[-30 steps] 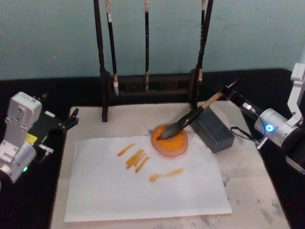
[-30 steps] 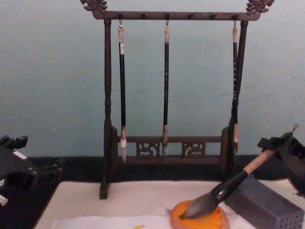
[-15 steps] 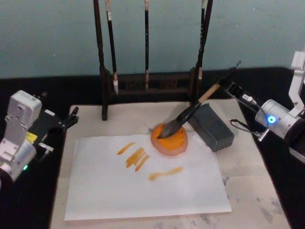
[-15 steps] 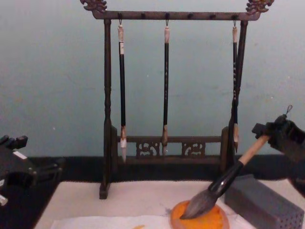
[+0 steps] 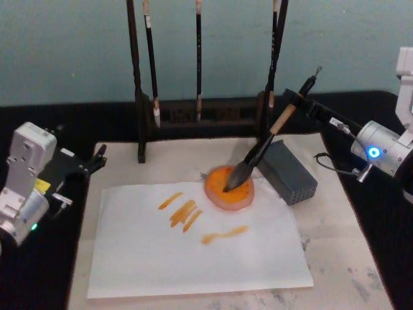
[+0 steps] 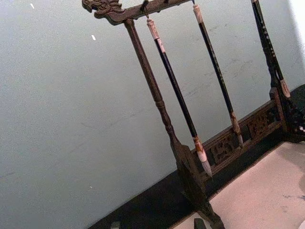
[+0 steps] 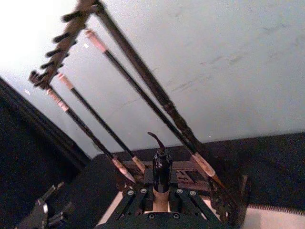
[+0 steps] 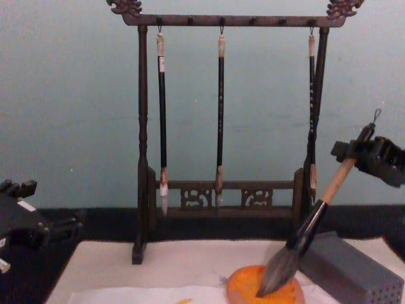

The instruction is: Pick up the brush from the inkstone, write on the paper, then place the brush back to its original position.

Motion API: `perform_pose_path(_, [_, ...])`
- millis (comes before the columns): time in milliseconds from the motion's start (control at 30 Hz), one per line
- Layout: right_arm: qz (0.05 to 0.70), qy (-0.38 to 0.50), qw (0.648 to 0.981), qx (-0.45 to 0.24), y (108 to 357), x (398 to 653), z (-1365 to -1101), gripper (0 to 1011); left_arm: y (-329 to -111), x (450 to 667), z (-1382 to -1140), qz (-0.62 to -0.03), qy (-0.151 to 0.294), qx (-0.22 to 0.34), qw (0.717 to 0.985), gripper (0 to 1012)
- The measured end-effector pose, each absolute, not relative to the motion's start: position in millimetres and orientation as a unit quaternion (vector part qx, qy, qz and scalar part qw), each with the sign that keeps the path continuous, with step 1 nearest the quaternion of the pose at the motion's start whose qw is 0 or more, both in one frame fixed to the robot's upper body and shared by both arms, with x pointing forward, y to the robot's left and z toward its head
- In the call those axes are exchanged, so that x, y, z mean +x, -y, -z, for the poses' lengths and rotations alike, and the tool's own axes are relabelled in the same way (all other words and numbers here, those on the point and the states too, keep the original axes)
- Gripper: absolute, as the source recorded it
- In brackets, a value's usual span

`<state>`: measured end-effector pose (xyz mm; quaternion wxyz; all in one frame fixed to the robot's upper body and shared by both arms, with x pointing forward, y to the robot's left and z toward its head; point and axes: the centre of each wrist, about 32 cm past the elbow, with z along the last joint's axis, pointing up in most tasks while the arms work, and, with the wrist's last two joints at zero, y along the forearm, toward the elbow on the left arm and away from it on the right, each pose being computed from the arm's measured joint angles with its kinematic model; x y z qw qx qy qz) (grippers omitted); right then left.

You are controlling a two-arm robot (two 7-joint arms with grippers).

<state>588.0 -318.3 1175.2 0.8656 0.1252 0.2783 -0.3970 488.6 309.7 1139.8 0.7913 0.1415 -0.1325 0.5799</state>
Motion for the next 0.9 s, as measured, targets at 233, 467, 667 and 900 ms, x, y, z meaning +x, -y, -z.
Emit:
perform_pose_path(233, [0.392, -0.228, 0.886, 0.094, 316, 585, -1190, 177, -310, 489, -1140, -0.580, 0.132, 0.142, 0.791, 1001])
perform_pose_path(467, [0.379, -0.184, 0.904, 0.075, 314, 582, -1203, 177, -310, 489, -1140, -0.580, 0.132, 0.142, 0.791, 1001])
perform_pose_path(667, [0.367, -0.149, 0.916, 0.064, 310, 582, -1215, 177, -310, 489, -1140, -0.580, 0.132, 0.142, 0.791, 1001])
perform_pose_path(900, [0.342, -0.101, 0.933, 0.040, 302, 581, -1233, 177, -310, 489, -1140, -0.580, 0.132, 0.141, 0.791, 1001])
